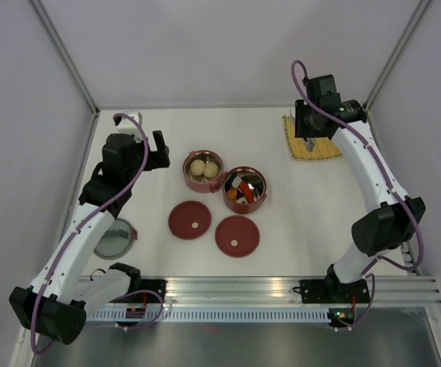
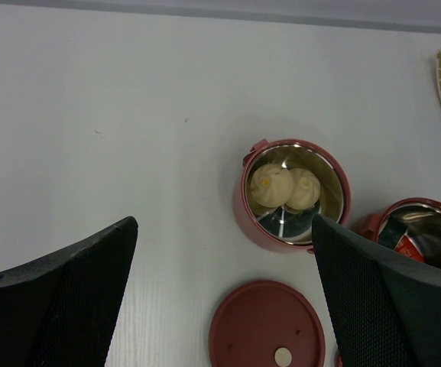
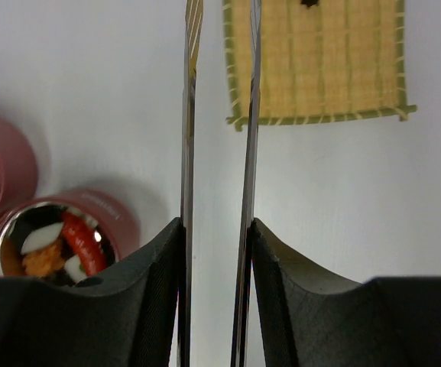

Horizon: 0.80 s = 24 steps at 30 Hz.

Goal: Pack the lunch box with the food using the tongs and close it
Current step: Pick up the fake food from the plate.

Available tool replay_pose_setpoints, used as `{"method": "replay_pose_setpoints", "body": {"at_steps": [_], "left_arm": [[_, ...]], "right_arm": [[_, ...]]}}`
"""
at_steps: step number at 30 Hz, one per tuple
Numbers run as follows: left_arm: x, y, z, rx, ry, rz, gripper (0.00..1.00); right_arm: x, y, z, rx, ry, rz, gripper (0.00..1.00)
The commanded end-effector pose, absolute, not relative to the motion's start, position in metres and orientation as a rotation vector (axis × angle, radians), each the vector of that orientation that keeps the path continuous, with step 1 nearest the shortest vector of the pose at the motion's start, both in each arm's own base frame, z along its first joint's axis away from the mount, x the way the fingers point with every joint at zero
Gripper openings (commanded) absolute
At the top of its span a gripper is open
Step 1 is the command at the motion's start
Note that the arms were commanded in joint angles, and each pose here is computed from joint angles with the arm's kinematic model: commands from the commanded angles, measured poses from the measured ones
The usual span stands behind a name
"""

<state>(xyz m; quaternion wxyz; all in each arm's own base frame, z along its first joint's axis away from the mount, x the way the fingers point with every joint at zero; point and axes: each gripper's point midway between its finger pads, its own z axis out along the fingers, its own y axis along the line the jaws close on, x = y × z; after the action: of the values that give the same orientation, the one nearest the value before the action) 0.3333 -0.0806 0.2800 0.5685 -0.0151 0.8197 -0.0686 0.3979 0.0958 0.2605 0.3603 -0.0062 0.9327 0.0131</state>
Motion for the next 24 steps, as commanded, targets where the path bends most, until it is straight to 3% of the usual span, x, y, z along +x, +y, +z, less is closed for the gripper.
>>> {"method": "replay_pose_setpoints", "body": {"at_steps": [1, 8, 24], "left_arm": [[0.337, -0.082, 0.290, -0.032, 1.896, -0.172, 1.00], [0.340, -0.081, 0.285, -0.031, 1.912, -0.157, 1.00], [0.348, -0.083, 0.266, -0.015, 1.966, -0.131, 1.00]], "right_arm": [[0.440, 0.061, 0.264, 0.070, 2.288, -0.063, 0.46], [0.481, 0.010, 0.232, 0.095, 2.259, -0.055, 0.46], [0.527, -0.018, 0.175, -0.058, 2.299, -0.002, 0.48]]}}
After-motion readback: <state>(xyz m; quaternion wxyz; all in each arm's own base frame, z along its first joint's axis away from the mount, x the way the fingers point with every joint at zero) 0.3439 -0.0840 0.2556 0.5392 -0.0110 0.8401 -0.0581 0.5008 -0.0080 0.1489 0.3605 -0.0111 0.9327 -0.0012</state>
